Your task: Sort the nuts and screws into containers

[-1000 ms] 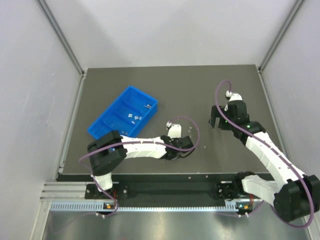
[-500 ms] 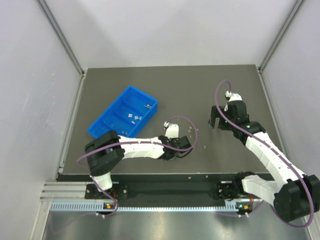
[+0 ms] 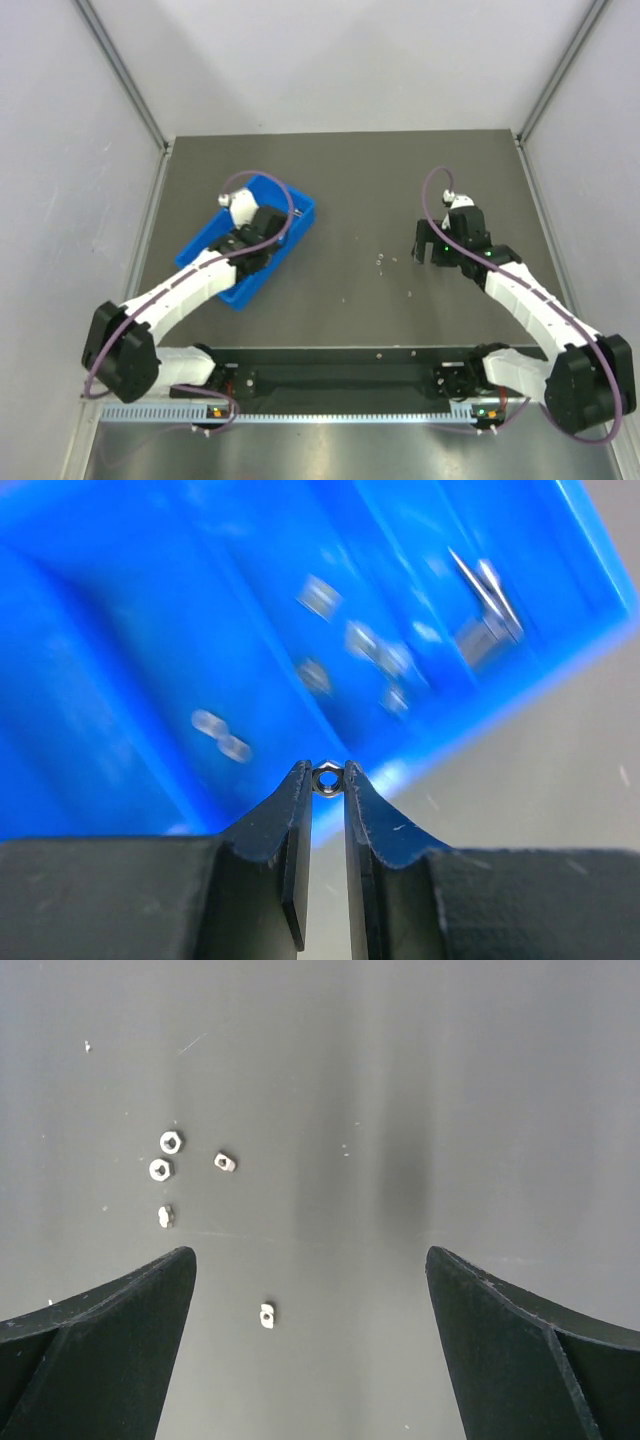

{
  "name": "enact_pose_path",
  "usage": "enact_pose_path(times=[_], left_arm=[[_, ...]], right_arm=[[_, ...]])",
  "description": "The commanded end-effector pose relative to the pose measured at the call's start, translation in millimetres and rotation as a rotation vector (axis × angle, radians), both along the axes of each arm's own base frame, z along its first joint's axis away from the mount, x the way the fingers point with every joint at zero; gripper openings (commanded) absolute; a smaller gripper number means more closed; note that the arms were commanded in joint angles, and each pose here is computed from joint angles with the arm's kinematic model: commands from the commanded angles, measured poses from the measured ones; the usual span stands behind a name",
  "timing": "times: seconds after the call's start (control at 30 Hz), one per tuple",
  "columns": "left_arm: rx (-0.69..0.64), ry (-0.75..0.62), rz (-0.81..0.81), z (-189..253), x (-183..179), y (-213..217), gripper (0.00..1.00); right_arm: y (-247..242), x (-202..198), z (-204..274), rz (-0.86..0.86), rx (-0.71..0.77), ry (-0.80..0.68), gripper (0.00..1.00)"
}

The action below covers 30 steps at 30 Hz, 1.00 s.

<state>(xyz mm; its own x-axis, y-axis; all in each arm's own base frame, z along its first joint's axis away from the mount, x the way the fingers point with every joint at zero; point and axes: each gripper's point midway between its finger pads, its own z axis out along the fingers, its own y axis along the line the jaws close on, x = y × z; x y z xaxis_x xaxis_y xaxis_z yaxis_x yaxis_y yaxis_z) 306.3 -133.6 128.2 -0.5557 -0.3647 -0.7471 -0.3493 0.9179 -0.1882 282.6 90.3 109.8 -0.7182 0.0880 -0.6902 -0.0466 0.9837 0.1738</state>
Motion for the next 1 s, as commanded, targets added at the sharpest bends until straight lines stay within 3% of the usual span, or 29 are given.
enact_pose_path(times=[0.0, 0.1, 0.37, 0.6, 0.63, 0.77, 0.87, 0.97], left_arm=[[0.061, -0.039, 0.075, 11, 11, 50, 0.14], [0.062, -0.021, 0.127, 5, 14, 77, 0.14], [0.082, 0.051, 0.139, -23, 15, 87, 0.16], [0.048, 0.007, 0.067, 0, 19, 76, 0.49], [0.019, -0.001, 0.033, 7, 22, 68, 0.58], [0.002, -0.056, -0.043, 33, 27, 39, 0.66], [0.037, -0.096, -0.179, 52, 30, -17, 0.66], [0.004, -0.125, -0.388, 64, 27, -106, 0.63]], right_arm=[[18, 13, 6, 0.037, 0.042, -0.038, 0.98], [31, 15, 1, 0.067, 0.04, -0.025, 0.97], [43, 27, -4, 0.07, 0.019, -0.013, 0.99], [25, 36, 12, -0.018, -0.023, -0.058, 1.0], [21, 37, 13, -0.037, -0.027, -0.065, 1.0], [2, 36, 21, -0.118, -0.022, -0.09, 1.0], [-17, 32, 23, -0.182, -0.022, -0.101, 1.0], [-43, 26, 21, -0.273, -0.013, -0.092, 1.0]])
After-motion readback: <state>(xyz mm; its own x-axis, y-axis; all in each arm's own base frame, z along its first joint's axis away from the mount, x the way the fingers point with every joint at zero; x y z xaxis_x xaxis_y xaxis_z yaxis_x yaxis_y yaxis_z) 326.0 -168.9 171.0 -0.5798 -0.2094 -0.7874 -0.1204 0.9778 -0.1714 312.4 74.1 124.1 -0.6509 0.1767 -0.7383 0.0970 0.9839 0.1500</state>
